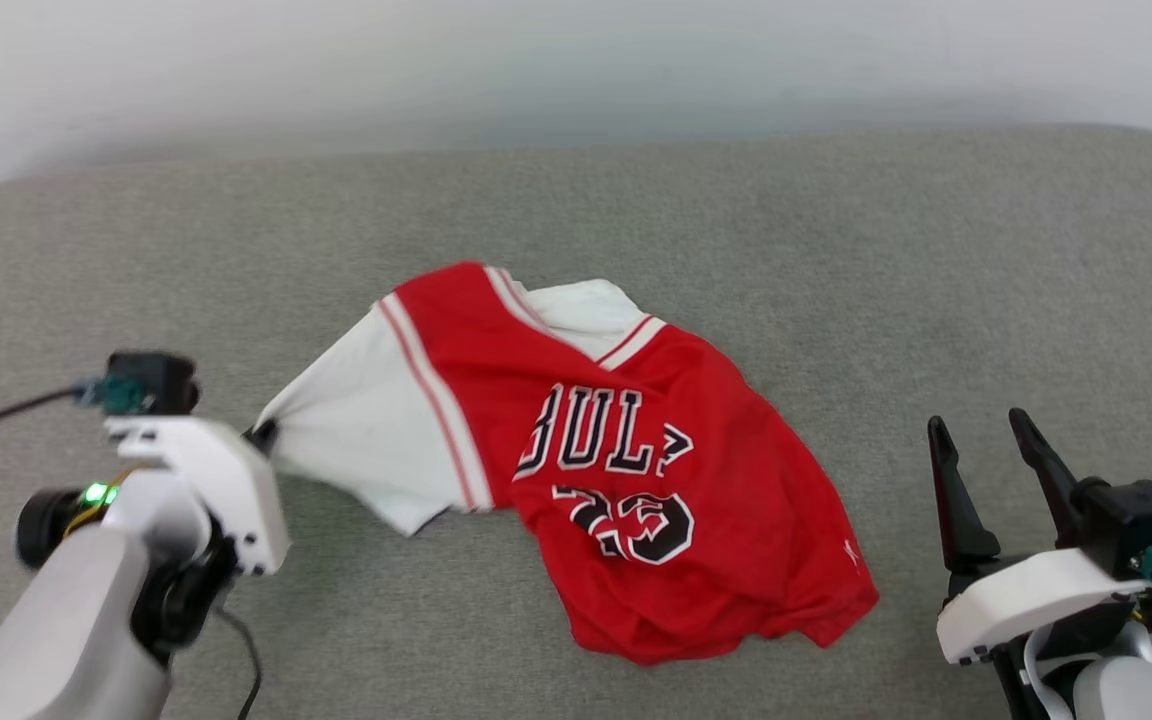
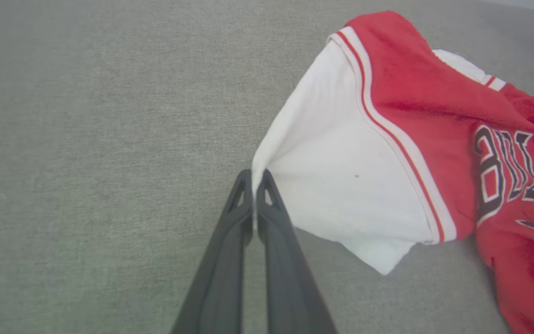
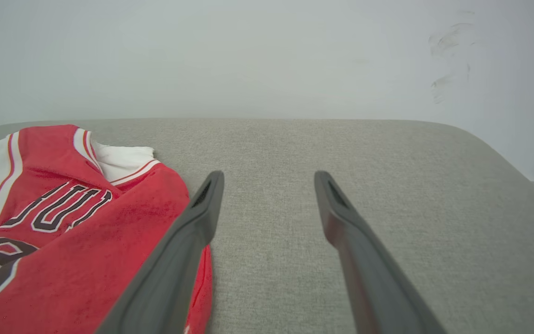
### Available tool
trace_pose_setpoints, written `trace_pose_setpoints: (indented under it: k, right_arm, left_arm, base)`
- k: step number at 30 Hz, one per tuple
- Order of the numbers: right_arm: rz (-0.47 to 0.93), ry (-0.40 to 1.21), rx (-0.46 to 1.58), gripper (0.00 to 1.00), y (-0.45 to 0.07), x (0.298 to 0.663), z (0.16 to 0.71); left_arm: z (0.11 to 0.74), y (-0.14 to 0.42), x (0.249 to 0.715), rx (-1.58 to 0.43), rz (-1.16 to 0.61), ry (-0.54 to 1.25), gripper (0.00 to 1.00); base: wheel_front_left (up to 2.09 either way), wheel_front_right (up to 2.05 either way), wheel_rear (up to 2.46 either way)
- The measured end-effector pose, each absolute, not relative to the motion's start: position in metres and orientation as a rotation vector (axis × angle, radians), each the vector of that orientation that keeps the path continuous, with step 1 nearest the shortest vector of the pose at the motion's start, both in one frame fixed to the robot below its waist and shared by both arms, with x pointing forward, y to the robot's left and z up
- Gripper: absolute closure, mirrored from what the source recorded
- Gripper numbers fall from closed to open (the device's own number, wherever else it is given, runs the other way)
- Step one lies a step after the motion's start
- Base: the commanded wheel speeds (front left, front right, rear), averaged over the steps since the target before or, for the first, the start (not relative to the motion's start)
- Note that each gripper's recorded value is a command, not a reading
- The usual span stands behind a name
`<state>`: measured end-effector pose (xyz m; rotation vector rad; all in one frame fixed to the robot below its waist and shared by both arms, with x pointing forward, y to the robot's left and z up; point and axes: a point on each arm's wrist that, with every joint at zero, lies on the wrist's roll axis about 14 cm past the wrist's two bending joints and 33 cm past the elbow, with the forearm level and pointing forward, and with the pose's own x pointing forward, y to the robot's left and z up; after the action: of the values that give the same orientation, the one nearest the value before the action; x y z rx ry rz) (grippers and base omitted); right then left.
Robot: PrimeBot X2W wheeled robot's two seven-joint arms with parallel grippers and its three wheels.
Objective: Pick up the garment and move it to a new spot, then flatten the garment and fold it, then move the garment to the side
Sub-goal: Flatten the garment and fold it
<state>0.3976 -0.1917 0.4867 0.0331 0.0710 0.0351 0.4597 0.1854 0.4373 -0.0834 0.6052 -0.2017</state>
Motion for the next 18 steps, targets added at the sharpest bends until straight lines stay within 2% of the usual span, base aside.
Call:
trace_pose_setpoints:
  k: [6, 11, 12, 13, 14, 18]
  right_arm:
    - [0.068, 0.059, 0.031, 0.00, -0.181, 0.392, 0.494]
    - [0.094, 0.051, 0.029, 0.00, -0.172, 0.393, 0.500]
    - [0.098, 0.052, 0.028, 0.00, -0.170, 0.393, 0.500]
    - [0.099, 0.050, 0.027, 0.00, -0.170, 0.392, 0.501]
    - [0.100, 0.051, 0.027, 0.00, -0.170, 0.392, 0.502]
    - [0.101, 0.047, 0.019, 0.00, -0.169, 0.388, 0.506]
  left_arm:
    - [0.426, 0.243, 0.394, -0.162, 0.008, 0.628, 1.00]
    - [0.390, 0.252, 0.333, -0.262, 0.105, 0.746, 1.00]
    - [0.387, 0.249, 0.328, -0.280, 0.112, 0.753, 0.82]
    - [0.383, 0.246, 0.324, -0.300, 0.114, 0.761, 0.24]
    - [0.382, 0.243, 0.321, -0.310, 0.115, 0.764, 0.00]
    - [0.395, 0.233, 0.328, -0.306, 0.096, 0.674, 0.00]
  base:
    - [0.00, 0.00, 0.00]
    - [0.00, 0.00, 0.00]
    - [0.00, 0.00, 0.00]
    - [0.00, 0.00, 0.00]
    - [0.00, 0.00, 0.00]
    - [0.00, 0.00, 0.00]
